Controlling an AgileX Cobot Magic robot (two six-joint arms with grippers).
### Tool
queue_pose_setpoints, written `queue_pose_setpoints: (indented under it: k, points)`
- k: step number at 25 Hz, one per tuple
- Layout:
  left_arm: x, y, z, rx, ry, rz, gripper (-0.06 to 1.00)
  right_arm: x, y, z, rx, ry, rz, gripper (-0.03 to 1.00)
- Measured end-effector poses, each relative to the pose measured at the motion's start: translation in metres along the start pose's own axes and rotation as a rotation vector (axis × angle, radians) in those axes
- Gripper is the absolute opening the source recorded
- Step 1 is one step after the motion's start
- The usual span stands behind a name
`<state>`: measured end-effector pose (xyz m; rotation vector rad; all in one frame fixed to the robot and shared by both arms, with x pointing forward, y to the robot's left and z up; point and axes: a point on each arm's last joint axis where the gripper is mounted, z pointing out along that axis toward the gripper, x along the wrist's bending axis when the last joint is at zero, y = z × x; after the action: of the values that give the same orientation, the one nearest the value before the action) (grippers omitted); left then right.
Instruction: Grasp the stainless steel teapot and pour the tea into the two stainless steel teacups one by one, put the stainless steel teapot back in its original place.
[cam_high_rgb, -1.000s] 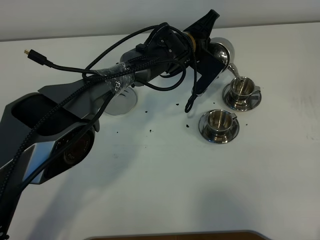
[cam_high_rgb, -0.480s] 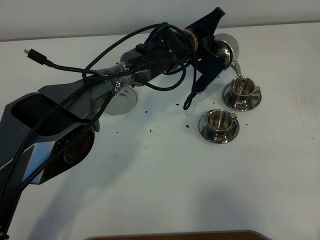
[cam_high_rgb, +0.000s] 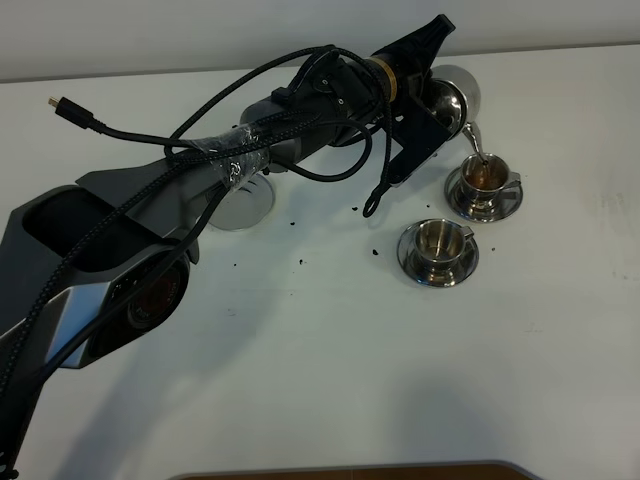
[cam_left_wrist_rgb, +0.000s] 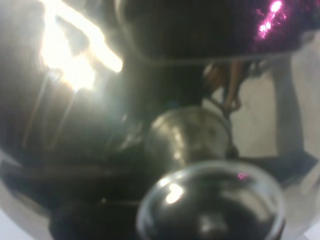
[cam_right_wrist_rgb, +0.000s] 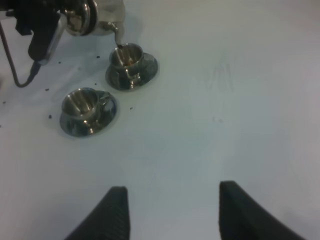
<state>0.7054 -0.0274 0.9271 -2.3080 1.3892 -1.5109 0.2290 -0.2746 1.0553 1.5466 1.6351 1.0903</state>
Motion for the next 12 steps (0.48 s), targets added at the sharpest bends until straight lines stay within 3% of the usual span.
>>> queue_pose_setpoints:
  k: [12]
  points:
    - [0.0000,-0.0023,0.0002,0.007,0.010,0.016,0.24,0.0000,0.0000,0.0000,0.000,0.000,0.000,0.42]
